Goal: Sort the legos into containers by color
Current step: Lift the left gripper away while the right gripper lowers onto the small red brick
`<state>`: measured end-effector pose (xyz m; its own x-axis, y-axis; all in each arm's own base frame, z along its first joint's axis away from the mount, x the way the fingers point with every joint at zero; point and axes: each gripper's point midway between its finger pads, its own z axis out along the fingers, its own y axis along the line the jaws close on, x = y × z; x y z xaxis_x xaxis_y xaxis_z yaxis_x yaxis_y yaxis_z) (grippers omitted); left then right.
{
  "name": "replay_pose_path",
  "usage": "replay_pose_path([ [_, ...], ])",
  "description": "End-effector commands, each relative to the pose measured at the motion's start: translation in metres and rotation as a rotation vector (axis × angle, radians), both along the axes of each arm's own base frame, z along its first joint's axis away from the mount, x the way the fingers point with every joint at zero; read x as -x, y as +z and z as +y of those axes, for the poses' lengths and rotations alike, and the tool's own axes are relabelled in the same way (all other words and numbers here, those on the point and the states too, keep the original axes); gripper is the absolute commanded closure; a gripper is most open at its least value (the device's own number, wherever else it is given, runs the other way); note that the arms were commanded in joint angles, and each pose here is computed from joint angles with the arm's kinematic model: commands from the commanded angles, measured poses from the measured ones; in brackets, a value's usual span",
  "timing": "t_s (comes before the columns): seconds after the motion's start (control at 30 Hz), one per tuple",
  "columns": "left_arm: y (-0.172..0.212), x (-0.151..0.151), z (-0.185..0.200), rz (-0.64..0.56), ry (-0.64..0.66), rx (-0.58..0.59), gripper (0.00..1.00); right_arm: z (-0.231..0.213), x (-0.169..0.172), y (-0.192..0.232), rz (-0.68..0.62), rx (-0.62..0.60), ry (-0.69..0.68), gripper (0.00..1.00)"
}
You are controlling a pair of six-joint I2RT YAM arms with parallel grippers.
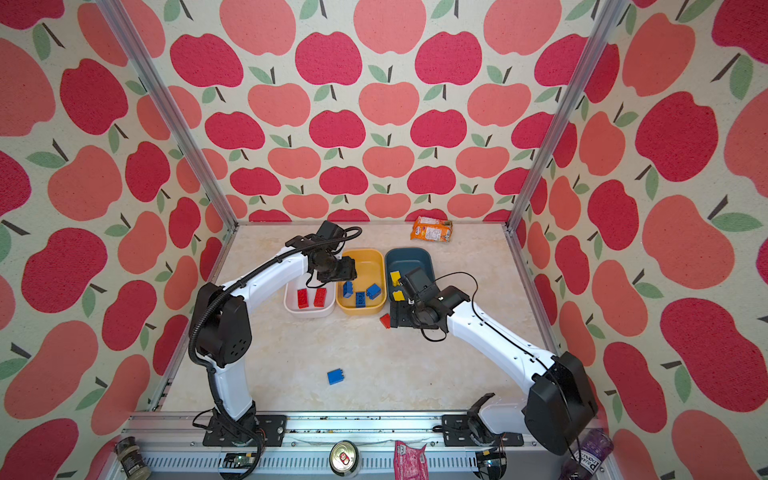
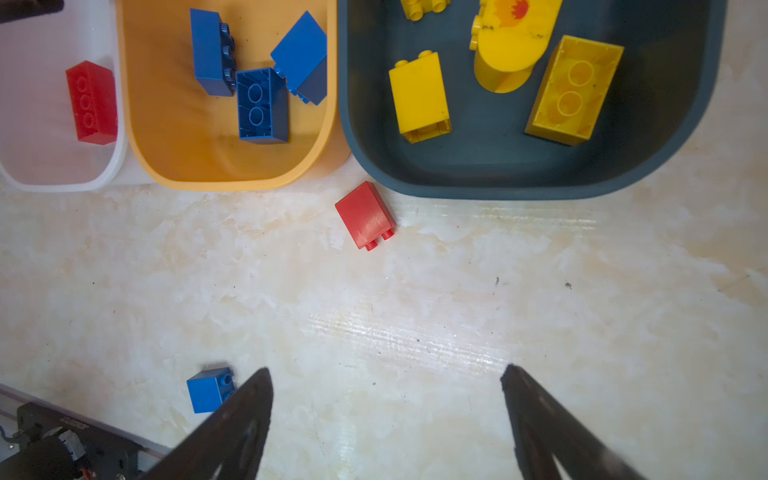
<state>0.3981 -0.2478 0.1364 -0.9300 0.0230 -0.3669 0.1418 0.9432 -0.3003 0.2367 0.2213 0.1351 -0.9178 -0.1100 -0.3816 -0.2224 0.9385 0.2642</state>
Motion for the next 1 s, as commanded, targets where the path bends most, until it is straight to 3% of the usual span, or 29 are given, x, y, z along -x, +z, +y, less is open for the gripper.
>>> replay_pose_path([
  [0.0, 0.010, 0.010, 0.004, 0.002, 0.033, 0.040, 0.33, 0.017, -0.005, 0.008, -0.059, -0.014, 0.126, 0.11],
  [0.63, 0.016, 0.067, 0.057, -0.013, 0.190, 0.061, 0.15, 0.047, -0.004, -0.039, -0.074, 0.066, 0.377, 0.11],
  [0.97, 0.020, 0.091, 0.082, -0.030, 0.262, 0.043, 0.11, 0.058, -0.013, -0.063, -0.078, 0.099, 0.447, 0.15],
])
